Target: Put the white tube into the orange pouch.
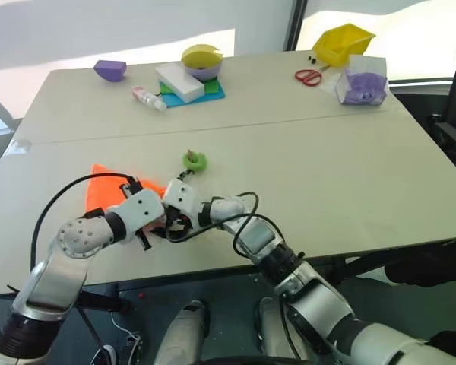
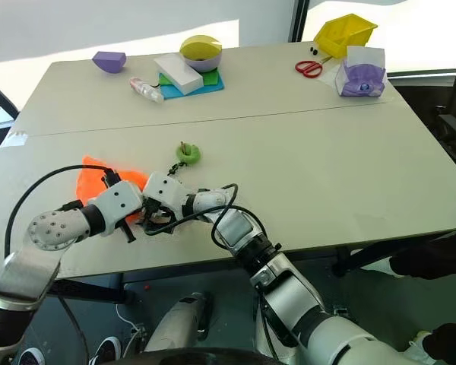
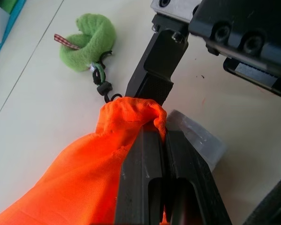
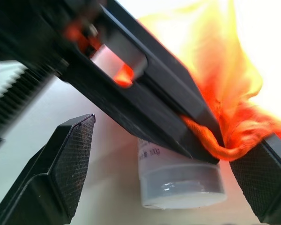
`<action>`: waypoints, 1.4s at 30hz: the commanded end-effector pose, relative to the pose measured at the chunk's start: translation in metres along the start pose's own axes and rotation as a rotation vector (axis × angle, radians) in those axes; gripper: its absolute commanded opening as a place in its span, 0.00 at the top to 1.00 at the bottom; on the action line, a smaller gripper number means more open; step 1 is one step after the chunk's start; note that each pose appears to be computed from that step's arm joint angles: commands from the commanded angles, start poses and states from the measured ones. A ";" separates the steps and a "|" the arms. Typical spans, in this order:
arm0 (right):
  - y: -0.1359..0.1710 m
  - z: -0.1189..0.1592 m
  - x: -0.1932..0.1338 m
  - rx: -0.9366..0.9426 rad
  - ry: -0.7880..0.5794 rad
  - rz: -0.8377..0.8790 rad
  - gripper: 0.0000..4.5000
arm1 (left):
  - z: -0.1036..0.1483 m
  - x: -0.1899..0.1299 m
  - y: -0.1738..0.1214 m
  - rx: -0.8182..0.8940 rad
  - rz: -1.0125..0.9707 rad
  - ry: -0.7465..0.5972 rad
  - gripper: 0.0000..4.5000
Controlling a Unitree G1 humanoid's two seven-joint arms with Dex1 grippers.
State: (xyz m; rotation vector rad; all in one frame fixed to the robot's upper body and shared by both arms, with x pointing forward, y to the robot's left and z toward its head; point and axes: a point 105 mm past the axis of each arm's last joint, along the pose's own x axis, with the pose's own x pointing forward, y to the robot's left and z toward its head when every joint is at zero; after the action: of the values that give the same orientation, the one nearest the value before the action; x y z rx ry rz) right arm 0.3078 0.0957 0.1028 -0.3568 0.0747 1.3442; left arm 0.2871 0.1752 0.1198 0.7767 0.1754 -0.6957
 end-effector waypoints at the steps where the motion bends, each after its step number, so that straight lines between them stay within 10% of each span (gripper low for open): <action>1: 0.001 0.017 -0.010 -0.024 -0.060 0.017 0.01 | -0.001 -0.003 0.005 -0.009 0.045 -0.016 1.00; 14: -0.052 0.012 -0.063 -0.149 -0.022 -0.148 0.01 | -0.002 -0.004 -0.002 0.007 0.012 -0.033 1.00; 42: -0.053 0.015 -0.003 -0.559 -0.019 -0.257 0.01 | 0.003 -0.004 -0.007 0.009 -0.007 -0.045 1.00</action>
State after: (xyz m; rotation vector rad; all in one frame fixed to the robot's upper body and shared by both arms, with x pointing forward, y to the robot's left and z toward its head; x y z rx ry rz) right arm 0.3582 0.0831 0.1231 -0.7129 -0.2933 1.0924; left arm 0.2837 0.1792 0.1152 0.7675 0.1588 -0.6867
